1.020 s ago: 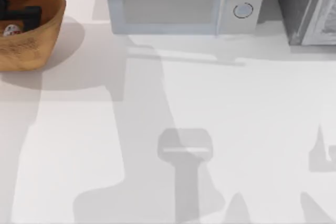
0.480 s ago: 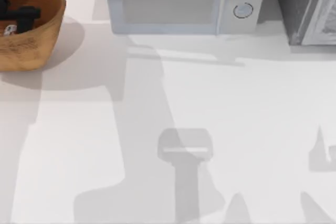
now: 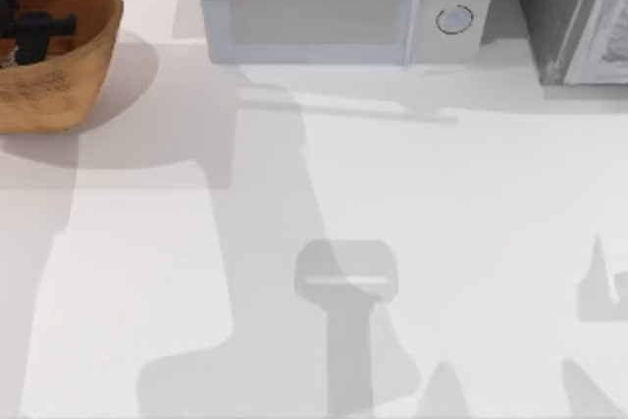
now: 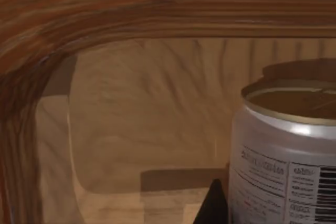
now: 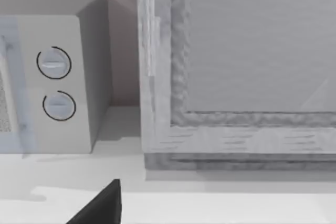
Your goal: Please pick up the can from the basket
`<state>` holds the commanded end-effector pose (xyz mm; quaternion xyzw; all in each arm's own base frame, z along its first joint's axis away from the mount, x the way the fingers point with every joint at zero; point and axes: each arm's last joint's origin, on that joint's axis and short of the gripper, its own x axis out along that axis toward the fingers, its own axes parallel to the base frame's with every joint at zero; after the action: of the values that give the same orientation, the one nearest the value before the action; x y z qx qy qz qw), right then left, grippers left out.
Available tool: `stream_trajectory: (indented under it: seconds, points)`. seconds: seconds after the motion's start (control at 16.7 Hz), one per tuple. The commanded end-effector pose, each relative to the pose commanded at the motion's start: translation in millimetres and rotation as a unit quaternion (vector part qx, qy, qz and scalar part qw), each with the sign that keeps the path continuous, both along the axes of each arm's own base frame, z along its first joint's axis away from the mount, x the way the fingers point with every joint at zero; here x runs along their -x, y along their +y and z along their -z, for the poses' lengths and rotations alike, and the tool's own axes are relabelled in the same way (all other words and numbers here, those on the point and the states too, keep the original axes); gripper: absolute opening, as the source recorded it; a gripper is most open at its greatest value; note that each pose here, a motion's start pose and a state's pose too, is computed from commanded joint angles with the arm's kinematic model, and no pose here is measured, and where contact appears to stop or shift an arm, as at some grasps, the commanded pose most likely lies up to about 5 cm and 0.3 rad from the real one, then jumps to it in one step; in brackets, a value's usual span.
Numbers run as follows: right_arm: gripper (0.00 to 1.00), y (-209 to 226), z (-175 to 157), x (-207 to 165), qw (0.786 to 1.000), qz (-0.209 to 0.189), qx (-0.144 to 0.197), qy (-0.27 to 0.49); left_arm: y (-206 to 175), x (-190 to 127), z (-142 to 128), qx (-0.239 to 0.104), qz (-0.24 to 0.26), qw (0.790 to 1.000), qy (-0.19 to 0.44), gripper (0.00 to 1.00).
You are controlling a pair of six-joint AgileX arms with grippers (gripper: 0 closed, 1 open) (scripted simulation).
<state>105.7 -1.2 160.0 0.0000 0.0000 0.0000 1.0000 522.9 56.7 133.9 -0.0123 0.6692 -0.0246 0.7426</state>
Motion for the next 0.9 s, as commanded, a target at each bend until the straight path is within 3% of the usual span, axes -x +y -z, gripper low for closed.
stream_trajectory:
  seconds: [0.42, 0.48, 0.66, 0.9]
  points:
    - [1.00, 0.0, 0.0, 0.0, 1.000, 0.000, 0.000, 0.000, 0.0, 0.0, 0.0, 0.000, 0.000, 1.000, 0.000, 0.00]
    - [1.00, 0.0, 0.0, 0.0, 1.000, 0.000, 0.000, 0.000, -0.2, 6.4, -22.0, -0.002, -0.006, 1.000, -0.009, 0.00]
    - [1.00, 0.0, 0.0, 0.0, 1.000, 0.000, 0.000, 0.000, -3.4, 8.2, -28.9, 0.001, -0.006, 1.000, -0.018, 0.00]
    - [1.00, 0.0, 0.0, 0.0, 1.000, 0.000, 0.000, 0.000, -23.5, 24.4, -69.0, 0.020, 0.003, 0.997, -0.069, 0.00]
